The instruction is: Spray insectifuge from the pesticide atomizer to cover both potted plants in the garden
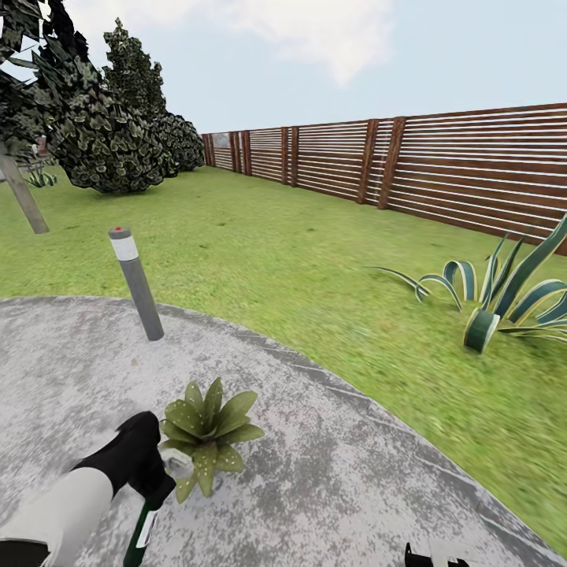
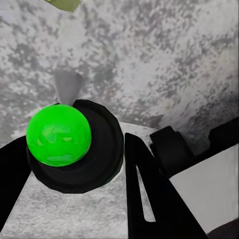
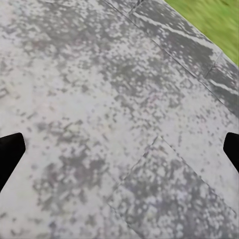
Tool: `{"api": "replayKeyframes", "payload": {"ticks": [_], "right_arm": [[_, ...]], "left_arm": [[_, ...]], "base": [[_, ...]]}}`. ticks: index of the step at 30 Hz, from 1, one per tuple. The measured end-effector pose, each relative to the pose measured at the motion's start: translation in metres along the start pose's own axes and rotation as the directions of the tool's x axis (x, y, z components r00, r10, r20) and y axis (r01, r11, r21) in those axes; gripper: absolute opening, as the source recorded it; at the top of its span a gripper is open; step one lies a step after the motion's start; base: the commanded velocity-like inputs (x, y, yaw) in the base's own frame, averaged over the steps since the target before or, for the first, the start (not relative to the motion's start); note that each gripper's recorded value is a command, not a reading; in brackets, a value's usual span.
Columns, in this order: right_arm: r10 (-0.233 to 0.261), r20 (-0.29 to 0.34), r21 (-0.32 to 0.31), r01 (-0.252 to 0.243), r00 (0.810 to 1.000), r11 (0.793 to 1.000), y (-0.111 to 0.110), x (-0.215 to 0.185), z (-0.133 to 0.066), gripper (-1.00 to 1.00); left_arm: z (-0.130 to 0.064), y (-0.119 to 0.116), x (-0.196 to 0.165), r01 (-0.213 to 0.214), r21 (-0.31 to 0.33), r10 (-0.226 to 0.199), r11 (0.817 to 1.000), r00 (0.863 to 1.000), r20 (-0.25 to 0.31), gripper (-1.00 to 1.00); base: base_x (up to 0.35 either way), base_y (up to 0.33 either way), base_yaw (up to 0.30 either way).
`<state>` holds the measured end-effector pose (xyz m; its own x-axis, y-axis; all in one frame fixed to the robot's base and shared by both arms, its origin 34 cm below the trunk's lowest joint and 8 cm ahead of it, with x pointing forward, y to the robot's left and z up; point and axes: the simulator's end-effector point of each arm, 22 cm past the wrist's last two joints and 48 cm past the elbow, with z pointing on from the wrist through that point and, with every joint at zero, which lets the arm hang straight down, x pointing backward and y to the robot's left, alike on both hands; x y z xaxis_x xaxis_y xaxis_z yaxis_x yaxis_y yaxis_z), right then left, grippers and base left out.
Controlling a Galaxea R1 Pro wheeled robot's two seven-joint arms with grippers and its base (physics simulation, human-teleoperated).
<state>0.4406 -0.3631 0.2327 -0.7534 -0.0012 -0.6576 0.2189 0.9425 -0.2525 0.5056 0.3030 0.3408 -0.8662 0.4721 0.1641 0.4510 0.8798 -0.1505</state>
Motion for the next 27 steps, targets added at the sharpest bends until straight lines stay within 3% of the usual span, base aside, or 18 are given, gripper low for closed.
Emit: {"api": "replayKeyframes", "payload": {"ticks": [2, 3, 5, 9, 13, 21, 25, 27], "right_arm": [[0.0, 0.0, 0.0, 0.0, 1.0, 1.0, 0.0, 0.0, 0.0, 1.0], [-0.001, 0.0, 0.0, 0.001, 1.0, 1.0, 0.0, 0.0, 0.0, 1.0], [-0.001, 0.001, 0.0, 0.001, 1.0, 1.0, 0.0, 0.0, 0.0, 1.0], [-0.001, 0.0, 0.0, 0.001, 1.0, 1.0, 0.0, 0.0, 0.0, 1.0], [-0.002, 0.0, 0.0, 0.002, 1.0, 1.0, 0.0, 0.0, 0.0, 1.0], [-0.002, 0.0, -0.001, 0.002, 1.0, 1.0, 0.0, 0.0, 0.0, 1.0], [-0.002, 0.002, 0.0, 0.002, 1.0, 1.0, -0.001, 0.0, 0.0, 1.0], [-0.002, 0.002, 0.001, 0.002, 1.0, 1.0, -0.001, 0.0, 0.0, 1.0]], "left_arm": [[-0.001, -0.009, -0.005, -0.02, 0.014, 0.02, 1.0, 1.0, -0.001, -1.0], [-0.009, -0.024, -0.013, -0.034, 0.076, 0.033, 0.997, 0.999, 0.01, -1.0], [-0.032, -0.031, -0.027, -0.071, 0.12, 0.069, 0.99, 0.997, 0.02, -1.0], [-0.066, -0.049, -0.029, -0.154, 0.189, 0.165, 0.97, 0.985, -0.046, -1.0], [-0.101, -0.019, -0.05, -0.198, 0.047, 0.201, 0.979, 0.978, -0.062, -1.0], [-0.158, -0.004, -0.09, -0.232, -0.03, 0.232, 0.972, 0.973, 0.003, -1.0], [-0.158, -0.012, -0.094, -0.254, -0.037, 0.254, 0.966, 0.967, -0.008, -1.0], [-0.151, -0.026, -0.097, -0.282, -0.029, 0.281, 0.959, 0.959, -0.019, -1.0]], "base": [[0.0, 0.0, 0.0], [0.0, 0.0, 0.0], [0.0, 0.0, 0.0], [0.0, 0.0, 0.0], [0.0, 0.0, 0.0], [0.0, 0.0, 0.0], [0.0, 0.0, 0.0], [0.0, 0.0, 0.0]]}}
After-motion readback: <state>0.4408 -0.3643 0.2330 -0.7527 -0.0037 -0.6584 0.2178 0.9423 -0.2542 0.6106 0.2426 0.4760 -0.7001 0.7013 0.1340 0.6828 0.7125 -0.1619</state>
